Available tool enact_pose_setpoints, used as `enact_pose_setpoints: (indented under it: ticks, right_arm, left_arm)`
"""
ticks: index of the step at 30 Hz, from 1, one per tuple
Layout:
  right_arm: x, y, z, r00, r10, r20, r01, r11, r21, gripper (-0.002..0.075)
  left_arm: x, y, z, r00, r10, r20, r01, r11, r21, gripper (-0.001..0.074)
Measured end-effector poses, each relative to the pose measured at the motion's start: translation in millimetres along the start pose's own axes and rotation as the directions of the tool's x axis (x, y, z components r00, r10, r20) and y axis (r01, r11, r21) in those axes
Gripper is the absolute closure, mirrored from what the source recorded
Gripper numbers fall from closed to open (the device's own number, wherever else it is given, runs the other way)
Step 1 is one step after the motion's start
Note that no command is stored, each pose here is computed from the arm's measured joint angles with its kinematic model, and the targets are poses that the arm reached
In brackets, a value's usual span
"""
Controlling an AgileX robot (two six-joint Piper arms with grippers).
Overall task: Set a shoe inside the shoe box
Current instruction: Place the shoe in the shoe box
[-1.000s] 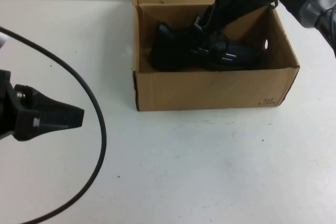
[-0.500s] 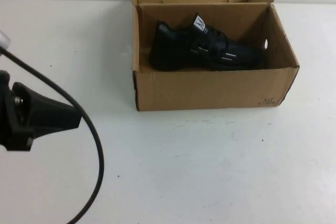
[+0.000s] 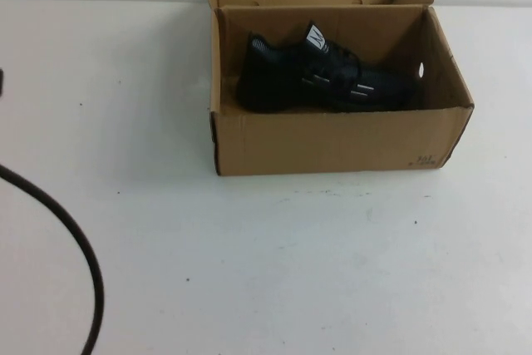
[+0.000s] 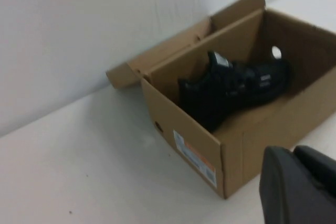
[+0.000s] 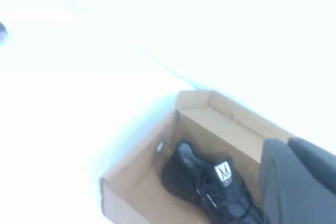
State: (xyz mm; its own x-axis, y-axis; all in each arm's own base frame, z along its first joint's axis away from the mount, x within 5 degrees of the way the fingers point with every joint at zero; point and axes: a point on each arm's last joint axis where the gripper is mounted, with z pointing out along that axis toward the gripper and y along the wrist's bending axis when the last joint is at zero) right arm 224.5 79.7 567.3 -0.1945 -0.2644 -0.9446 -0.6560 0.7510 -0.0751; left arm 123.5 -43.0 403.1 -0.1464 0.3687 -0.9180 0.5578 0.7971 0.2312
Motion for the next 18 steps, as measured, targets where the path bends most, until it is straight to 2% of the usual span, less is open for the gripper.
enact_pose_setpoints:
  ticks: [2,5,12,18]
  right_arm:
    - [6,13,-22,0.999,0.003,0.048,-0.004,1.0,0.021,0.0741]
    - [33,28,-41,0.995,0.024,0.093,-0.031,0.997,0.068,0.0741]
    - [125,58,-74,0.97,0.049,0.239,-0.104,0.969,0.224,0.0741]
    - [204,75,-77,0.983,0.048,0.175,-0.096,0.957,0.273,0.0741]
  left_arm:
    - [-6,0,-5,0.998,-0.019,0.062,0.021,0.999,-0.032,0.0737]
    - [-9,0,-5,0.993,-0.061,0.101,0.063,0.998,-0.02,0.0737]
    - [-8,-6,-2,0.984,-0.12,0.128,0.115,0.992,0.049,0.0737]
    - [-8,-9,-2,0.984,-0.129,0.123,0.119,0.989,0.086,0.0738]
